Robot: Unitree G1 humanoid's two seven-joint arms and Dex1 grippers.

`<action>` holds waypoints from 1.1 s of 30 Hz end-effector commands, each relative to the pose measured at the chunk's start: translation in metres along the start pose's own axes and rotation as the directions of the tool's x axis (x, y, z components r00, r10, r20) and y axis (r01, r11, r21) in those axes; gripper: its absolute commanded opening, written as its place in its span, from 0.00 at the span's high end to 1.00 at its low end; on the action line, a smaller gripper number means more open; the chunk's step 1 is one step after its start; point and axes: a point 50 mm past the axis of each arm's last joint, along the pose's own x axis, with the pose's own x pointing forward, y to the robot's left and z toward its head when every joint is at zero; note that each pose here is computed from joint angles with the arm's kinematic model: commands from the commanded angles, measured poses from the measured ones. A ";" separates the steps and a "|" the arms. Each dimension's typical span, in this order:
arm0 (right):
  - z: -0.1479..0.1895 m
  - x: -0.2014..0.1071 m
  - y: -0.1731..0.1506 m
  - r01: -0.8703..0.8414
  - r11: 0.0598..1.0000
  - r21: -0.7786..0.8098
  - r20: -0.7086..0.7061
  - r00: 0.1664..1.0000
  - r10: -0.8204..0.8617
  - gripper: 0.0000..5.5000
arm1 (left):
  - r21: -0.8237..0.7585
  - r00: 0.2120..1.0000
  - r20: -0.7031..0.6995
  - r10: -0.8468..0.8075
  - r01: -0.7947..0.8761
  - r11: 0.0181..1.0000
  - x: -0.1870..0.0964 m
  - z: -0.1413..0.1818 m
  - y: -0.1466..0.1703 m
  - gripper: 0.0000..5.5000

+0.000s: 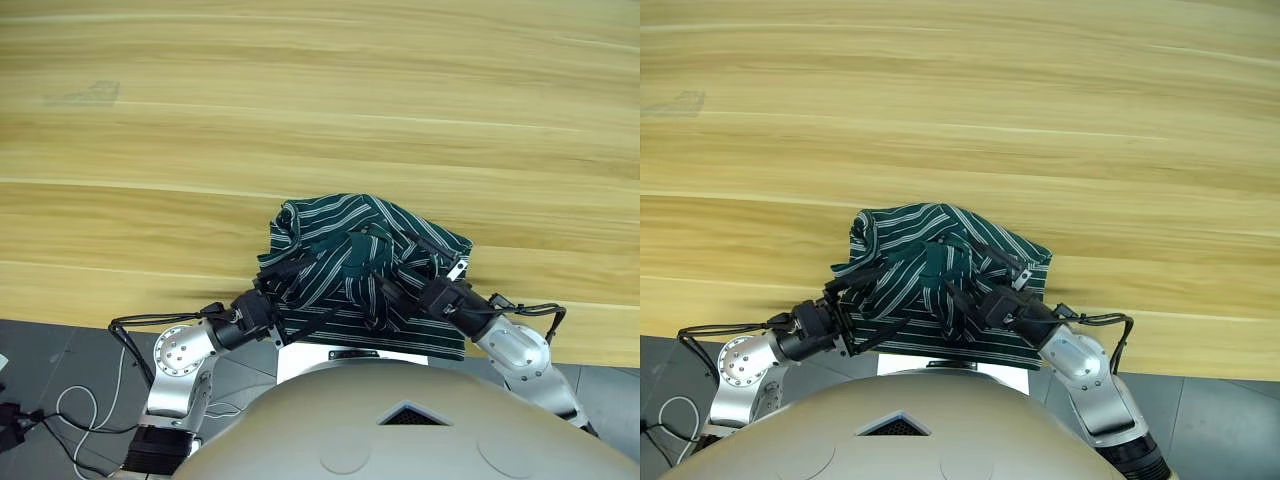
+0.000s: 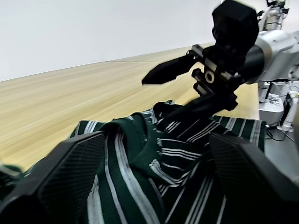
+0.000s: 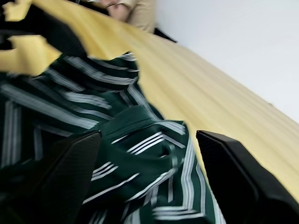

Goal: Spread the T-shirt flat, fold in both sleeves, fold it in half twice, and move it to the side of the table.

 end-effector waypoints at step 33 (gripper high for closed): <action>0.024 -0.003 0.022 -0.137 0.990 -0.037 0.128 0.982 0.140 0.31 | 0.027 0.916 -0.383 0.115 -0.113 0.993 -0.043 -0.023 0.009 0.29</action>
